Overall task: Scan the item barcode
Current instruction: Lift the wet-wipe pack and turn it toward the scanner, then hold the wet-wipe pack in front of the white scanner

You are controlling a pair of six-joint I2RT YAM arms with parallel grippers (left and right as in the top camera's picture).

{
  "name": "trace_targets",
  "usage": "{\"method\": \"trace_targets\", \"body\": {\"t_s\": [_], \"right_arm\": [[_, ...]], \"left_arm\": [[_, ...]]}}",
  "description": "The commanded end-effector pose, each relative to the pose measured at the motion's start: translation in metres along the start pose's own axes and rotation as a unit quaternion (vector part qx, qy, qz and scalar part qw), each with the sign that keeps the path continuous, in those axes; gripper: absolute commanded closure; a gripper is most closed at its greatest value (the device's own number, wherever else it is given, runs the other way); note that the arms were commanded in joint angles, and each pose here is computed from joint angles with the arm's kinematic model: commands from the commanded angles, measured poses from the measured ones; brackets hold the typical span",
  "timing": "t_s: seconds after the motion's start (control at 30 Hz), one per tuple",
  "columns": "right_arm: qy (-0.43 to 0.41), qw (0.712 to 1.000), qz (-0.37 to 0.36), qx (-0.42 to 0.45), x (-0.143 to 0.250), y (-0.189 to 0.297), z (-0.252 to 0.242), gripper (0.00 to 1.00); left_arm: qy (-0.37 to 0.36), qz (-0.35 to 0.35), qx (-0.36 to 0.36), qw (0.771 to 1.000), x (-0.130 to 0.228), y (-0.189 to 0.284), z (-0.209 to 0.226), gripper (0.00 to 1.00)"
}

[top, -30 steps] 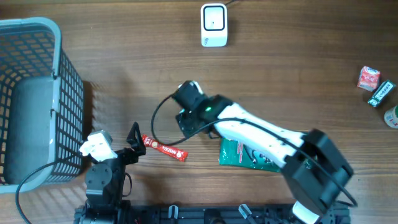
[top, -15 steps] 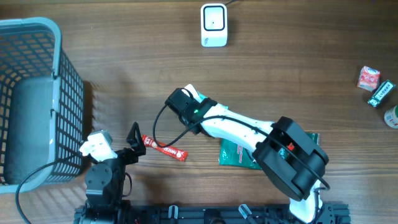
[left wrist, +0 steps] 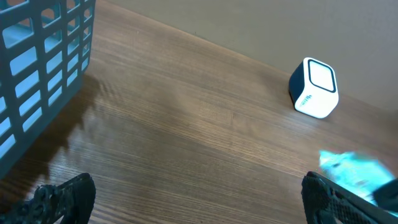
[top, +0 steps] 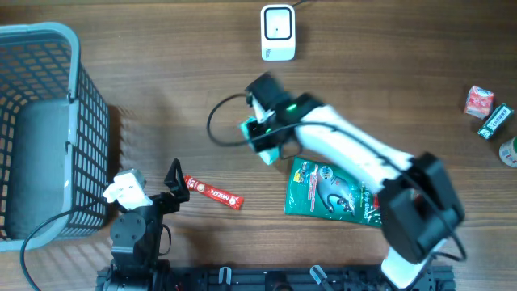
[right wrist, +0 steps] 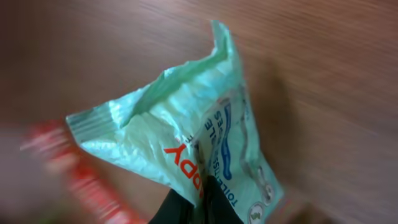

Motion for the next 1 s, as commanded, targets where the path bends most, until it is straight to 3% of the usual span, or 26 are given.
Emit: {"method": "trace_targets", "body": {"t_s": [0.0,0.1,0.2,0.27,0.43,0.53,0.67,0.77,0.97], "right_arm": [[0.066,0.941,-0.047,-0.329,-0.012,0.064,0.020,0.95],[0.042,0.917,-0.075,-0.389,-0.016,0.070,-0.013,0.95],[0.021,0.866,-0.100,-0.490,-0.016,0.065,-0.038,0.95],[-0.029,0.829,-0.076,-0.553,-0.014,0.052,-0.053,0.96],[-0.225,0.798,0.056,-0.556,-0.013,0.021,-0.068,0.96],[-0.340,0.756,0.137,-0.541,-0.014,0.021,-0.068,0.96],[-0.435,0.706,0.206,-0.519,-0.014,0.021,-0.068,0.96],[-0.478,0.678,0.238,-0.506,-0.014,0.021,-0.068,0.96],[-0.480,0.677,0.239,-0.505,-0.014,0.021,-0.068,0.96]], "left_arm": [[-0.001,0.001,0.007,1.000,0.001,0.000,-0.001,0.00],[-0.001,0.001,0.007,1.000,0.001,0.000,-0.001,0.00],[-0.001,0.001,0.007,1.000,0.001,0.000,-0.001,0.00],[-0.001,0.001,0.007,1.000,0.001,0.000,-0.001,0.00],[-0.001,0.001,0.007,1.000,0.001,0.000,-0.001,0.00],[-0.001,0.001,0.007,1.000,0.001,0.000,-0.001,0.00],[-0.001,0.001,0.007,1.000,0.001,0.000,-0.001,0.00],[-0.001,0.001,0.007,1.000,0.001,0.000,-0.001,0.00],[-0.001,0.001,0.007,1.000,0.001,0.000,-0.001,0.00]]}}
Point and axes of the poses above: each gripper's point midway between its finger pads, its own y axis back along the fingers, its own z axis along the line the jaws close on, x = y × z, the point moved 7 cm from there along y, back along the fingers, and after that the axes turned 7 degrees about y, right-handed, at the moved point
